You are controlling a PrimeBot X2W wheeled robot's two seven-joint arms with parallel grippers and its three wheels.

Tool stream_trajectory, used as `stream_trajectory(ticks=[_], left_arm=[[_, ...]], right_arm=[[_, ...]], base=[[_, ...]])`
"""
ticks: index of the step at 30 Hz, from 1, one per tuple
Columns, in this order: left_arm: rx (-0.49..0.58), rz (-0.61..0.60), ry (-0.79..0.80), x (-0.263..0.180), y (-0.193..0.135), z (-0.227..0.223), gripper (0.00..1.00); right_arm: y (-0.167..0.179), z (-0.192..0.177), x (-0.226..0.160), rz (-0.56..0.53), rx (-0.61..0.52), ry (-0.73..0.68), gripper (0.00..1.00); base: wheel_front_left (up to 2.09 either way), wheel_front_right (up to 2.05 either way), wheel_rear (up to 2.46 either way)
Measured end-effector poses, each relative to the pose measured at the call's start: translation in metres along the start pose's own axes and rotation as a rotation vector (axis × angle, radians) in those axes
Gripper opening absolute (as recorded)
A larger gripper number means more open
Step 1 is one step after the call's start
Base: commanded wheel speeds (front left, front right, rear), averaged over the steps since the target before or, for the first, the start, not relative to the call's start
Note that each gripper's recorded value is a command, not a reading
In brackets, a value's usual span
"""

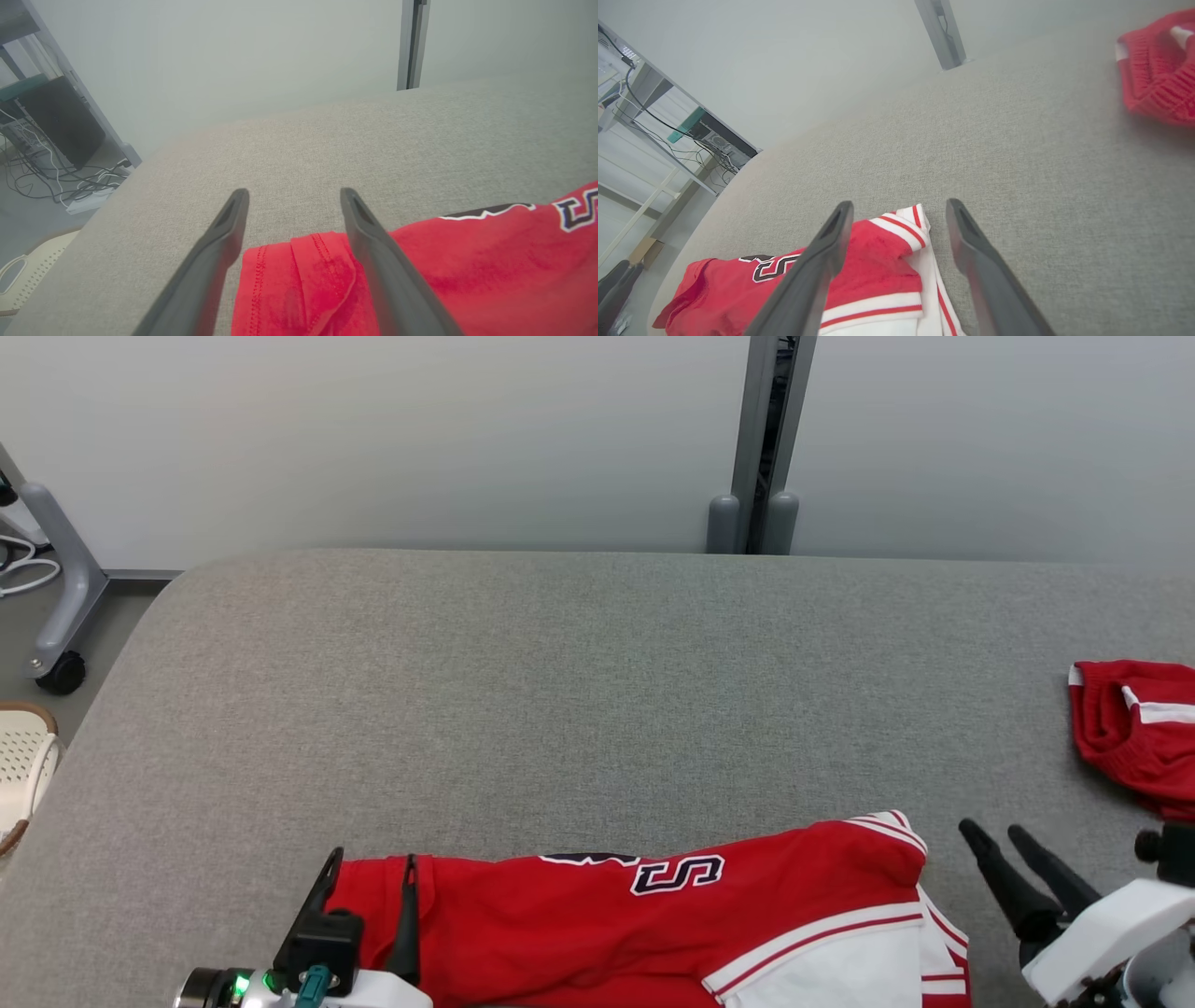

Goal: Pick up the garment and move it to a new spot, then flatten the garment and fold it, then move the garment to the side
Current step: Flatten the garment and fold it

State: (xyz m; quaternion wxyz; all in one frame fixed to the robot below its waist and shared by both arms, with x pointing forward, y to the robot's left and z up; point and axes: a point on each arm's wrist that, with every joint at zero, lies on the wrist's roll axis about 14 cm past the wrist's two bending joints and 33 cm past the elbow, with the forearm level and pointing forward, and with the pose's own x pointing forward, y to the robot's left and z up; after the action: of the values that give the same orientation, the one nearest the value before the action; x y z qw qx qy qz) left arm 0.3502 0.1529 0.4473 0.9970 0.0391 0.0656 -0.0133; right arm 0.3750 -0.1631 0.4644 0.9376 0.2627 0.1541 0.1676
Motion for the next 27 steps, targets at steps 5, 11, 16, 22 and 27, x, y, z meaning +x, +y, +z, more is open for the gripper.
stream_trajectory(ticks=[5,11,16,22,27], left_arm=[[-0.021,0.010,0.008,-0.004,-0.002,-0.003,1.00],[-0.029,0.006,0.004,-0.003,-0.005,-0.002,1.00],[-0.030,-0.001,-0.004,-0.003,-0.009,0.000,1.00],[-0.029,-0.006,-0.004,-0.005,-0.010,-0.001,1.00],[-0.028,-0.010,0.020,-0.005,-0.008,-0.009,1.00]], right_arm=[[-0.002,-0.012,-0.005,-0.015,0.017,0.009,1.00],[-0.003,-0.014,-0.007,-0.023,0.023,0.004,1.00],[-0.003,-0.014,-0.008,-0.025,0.027,0.000,1.00],[-0.002,-0.017,-0.008,-0.022,0.030,0.008,1.00],[-0.001,-0.018,-0.007,-0.020,0.032,0.013,1.00]], base=[[0.00,0.00,0.00],[0.00,0.00,0.00],[0.00,0.00,0.00],[0.00,0.00,0.00],[0.00,0.00,0.00]])
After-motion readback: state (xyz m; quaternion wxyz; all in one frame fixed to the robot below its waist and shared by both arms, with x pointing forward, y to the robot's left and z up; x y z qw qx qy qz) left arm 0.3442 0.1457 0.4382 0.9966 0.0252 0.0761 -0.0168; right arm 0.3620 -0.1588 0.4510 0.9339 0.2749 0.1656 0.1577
